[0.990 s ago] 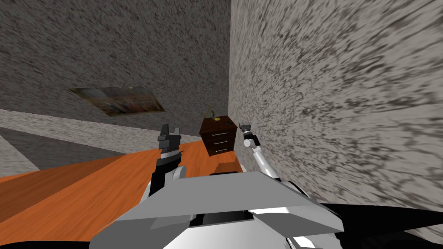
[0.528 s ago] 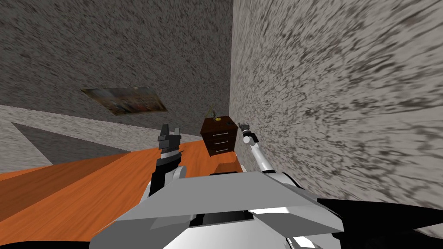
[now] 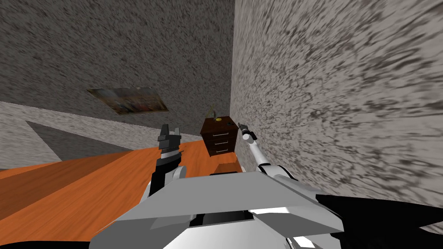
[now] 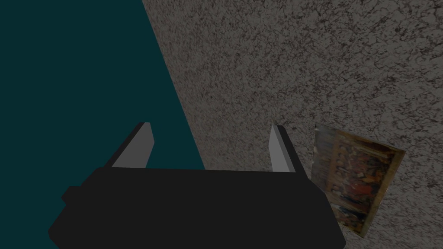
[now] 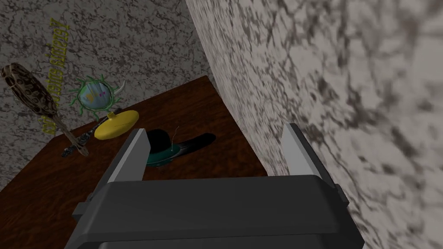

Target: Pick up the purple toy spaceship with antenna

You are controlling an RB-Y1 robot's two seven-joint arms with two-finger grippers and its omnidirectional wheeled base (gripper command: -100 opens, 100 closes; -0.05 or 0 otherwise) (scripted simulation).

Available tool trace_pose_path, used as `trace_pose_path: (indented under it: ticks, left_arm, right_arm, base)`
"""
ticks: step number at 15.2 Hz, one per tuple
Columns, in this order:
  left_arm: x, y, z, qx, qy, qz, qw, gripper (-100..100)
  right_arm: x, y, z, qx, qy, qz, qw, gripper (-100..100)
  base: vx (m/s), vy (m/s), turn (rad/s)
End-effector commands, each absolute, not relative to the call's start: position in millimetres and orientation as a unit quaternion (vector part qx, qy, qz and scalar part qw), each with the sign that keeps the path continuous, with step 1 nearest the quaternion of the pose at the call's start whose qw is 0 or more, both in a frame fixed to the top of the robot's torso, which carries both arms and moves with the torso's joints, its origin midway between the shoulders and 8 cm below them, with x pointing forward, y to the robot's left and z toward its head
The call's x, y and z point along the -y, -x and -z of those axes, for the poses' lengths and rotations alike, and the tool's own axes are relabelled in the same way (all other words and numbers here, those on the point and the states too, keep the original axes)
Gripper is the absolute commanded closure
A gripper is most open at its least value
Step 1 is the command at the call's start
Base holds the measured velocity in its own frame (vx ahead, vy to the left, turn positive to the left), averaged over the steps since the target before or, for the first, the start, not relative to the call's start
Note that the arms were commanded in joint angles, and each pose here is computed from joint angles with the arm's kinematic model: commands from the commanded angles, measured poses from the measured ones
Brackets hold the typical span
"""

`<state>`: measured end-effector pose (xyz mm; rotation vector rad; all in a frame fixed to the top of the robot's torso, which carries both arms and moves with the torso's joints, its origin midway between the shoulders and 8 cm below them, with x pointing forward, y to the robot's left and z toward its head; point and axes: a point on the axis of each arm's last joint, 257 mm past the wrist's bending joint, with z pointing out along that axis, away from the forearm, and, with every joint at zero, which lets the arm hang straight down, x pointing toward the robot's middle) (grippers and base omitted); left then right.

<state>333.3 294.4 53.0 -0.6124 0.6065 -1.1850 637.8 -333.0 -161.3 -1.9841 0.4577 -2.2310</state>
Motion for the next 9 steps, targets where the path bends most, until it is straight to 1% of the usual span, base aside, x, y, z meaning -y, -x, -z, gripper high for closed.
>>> trace_pose_path:
  ticks: [1,2,3,4,6,7,9]
  left_arm:
    - [-294.4,-333.3,-53.0,-0.277,0.280,0.541,0.743,0]
    - [-294.4,-333.3,-53.0,-0.277,0.280,0.541,0.743,0]
    - [-294.4,-333.3,-53.0,-0.277,0.280,0.541,0.743,0]
    - [-294.4,-333.3,-53.0,-0.277,0.280,0.541,0.743,0]
    - [-294.4,-333.3,-53.0,-0.277,0.280,0.541,0.743,0]
    - [-294.4,-333.3,-53.0,-0.277,0.280,0.541,0.743,0]
    - [-294.4,-333.3,-53.0,-0.277,0.280,0.541,0.743,0]
  right_arm:
    - [332.9,-640.5,172.5,-0.164,0.664,0.726,0.071,-100]
    - [330.3,-651.2,170.3,-0.193,0.663,0.716,0.105,-100]
    - [332.0,-650.4,182.8,-0.196,0.671,0.708,0.102,-100]
    - [328.0,-660.3,178.5,-0.223,0.667,0.698,0.136,-100]
    - [329.2,-659.4,192.6,-0.226,0.676,0.689,0.133,-100]
    - [322.8,-669.2,185.7,-0.251,0.670,0.679,0.168,-100]
    - [324.2,-667.4,201.8,-0.256,0.679,0.668,0.164,-100]
  base:
    - [0.036,-0.030,0.014]
    - [0.048,-0.040,0.023]
    - [0.053,-0.048,0.038]
    - [0.062,-0.062,0.049]
    - [0.057,-0.058,0.029]
    - [0.056,-0.066,0.019]
    - [0.054,-0.052,0.027]
